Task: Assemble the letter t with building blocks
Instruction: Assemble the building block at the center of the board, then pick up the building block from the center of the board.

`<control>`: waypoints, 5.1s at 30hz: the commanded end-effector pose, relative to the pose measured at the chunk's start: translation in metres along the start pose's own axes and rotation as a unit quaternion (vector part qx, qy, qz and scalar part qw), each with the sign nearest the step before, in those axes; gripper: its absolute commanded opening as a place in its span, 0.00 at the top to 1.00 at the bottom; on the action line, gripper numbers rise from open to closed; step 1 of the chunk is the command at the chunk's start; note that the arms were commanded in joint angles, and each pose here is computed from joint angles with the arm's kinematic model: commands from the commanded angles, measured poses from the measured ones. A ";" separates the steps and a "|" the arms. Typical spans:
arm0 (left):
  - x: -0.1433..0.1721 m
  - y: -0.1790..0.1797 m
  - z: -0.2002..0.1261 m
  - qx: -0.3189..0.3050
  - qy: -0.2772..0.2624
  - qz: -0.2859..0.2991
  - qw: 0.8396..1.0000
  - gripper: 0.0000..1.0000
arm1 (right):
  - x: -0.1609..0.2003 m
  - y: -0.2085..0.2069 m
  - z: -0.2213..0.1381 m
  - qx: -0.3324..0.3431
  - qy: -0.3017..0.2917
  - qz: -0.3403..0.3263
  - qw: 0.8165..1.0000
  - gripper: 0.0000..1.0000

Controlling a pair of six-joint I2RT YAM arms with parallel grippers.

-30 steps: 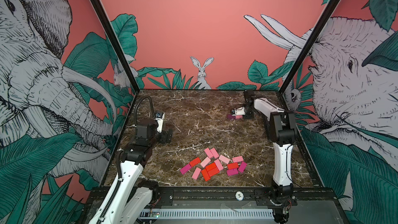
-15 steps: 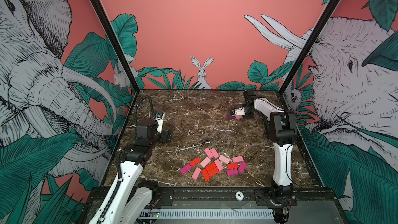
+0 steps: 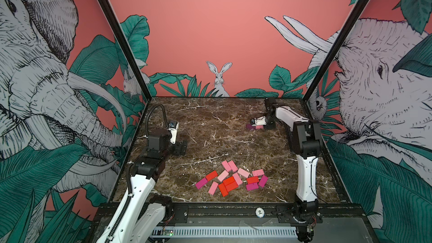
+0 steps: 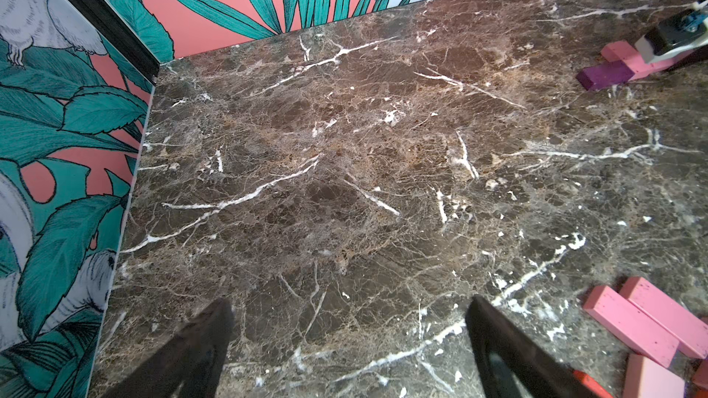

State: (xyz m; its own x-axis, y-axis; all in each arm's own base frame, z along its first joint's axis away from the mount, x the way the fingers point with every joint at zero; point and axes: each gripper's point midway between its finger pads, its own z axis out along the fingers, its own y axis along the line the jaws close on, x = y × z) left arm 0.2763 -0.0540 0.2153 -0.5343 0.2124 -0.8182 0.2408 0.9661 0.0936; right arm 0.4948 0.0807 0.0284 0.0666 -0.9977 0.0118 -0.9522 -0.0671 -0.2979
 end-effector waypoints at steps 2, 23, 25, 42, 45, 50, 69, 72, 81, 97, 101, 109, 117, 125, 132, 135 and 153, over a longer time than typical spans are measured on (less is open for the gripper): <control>-0.003 0.000 -0.002 0.001 -0.011 0.001 1.000 0.03 | -0.004 0.029 0.007 -0.055 -0.008 0.005 0.998 0.85; -0.002 0.001 -0.002 -0.002 -0.010 0.000 1.000 0.03 | -0.005 0.032 0.010 -0.057 -0.010 0.004 0.998 0.73; -0.002 0.001 -0.002 -0.002 -0.009 0.001 1.000 0.03 | -0.006 0.033 0.011 -0.058 -0.012 0.004 0.998 0.69; -0.001 0.002 -0.003 -0.005 -0.008 0.000 1.000 0.03 | -0.010 0.029 0.011 -0.049 -0.019 0.017 0.998 0.50; -0.002 0.002 -0.003 -0.005 -0.008 0.000 1.000 0.03 | -0.013 0.032 0.008 -0.056 -0.028 0.022 0.998 0.43; -0.001 0.002 -0.003 -0.005 -0.008 -0.001 1.000 0.03 | -0.016 0.028 0.001 -0.049 -0.039 0.035 0.997 0.29; -0.003 0.002 -0.005 -0.006 -0.010 -0.001 1.000 0.03 | 0.005 -0.061 -0.139 0.125 -0.063 0.347 0.927 0.10; -0.002 0.003 -0.004 -0.007 -0.008 -0.001 1.000 0.03 | 0.000 -0.044 -0.155 0.088 -0.072 0.388 0.915 0.08; 0.000 0.003 -0.002 -0.008 -0.001 -0.001 1.000 0.03 | -0.032 0.046 -0.179 0.039 -0.095 0.439 0.893 0.11; 0.003 0.004 0.003 -0.013 0.009 -0.001 1.000 0.03 | -0.135 0.205 -0.142 -0.097 -0.126 0.412 0.897 0.31; 0.004 0.009 0.002 -0.025 0.010 -0.003 1.000 0.02 | -0.159 0.224 -0.130 -0.116 -0.116 0.400 0.902 0.31; 0.004 0.009 0.002 -0.026 0.011 -0.004 1.000 0.02 | -0.173 0.254 -0.109 -0.137 -0.081 0.385 0.909 0.33; 0.005 0.008 0.003 -0.024 0.012 -0.002 1.000 0.02 | -0.184 0.278 -0.094 -0.158 -0.059 0.375 0.911 0.38; 0.006 0.008 0.005 -0.025 0.016 0.000 1.000 0.02 | -0.186 0.286 -0.078 -0.159 -0.030 0.385 0.909 0.44; 0.007 0.008 0.006 -0.025 0.018 0.000 1.000 0.02 | -0.184 0.287 -0.071 -0.149 -0.004 0.380 0.913 0.51; 0.008 0.008 0.007 -0.023 0.021 0.000 1.000 0.02 | -0.179 0.289 -0.068 -0.142 0.016 0.379 0.914 0.55; 0.010 0.006 0.010 -0.018 0.027 0.000 0.999 0.03 | -0.174 0.249 -0.088 -0.048 0.010 0.464 0.884 0.84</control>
State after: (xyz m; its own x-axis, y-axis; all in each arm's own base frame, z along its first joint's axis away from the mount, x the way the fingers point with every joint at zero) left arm 0.2820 -0.0471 0.2026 -0.5764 0.2206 -0.7869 0.2092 0.9706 0.1189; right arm 0.2040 0.2394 0.0190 -0.7242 -0.6785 -0.1234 -0.6781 0.7331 -0.0516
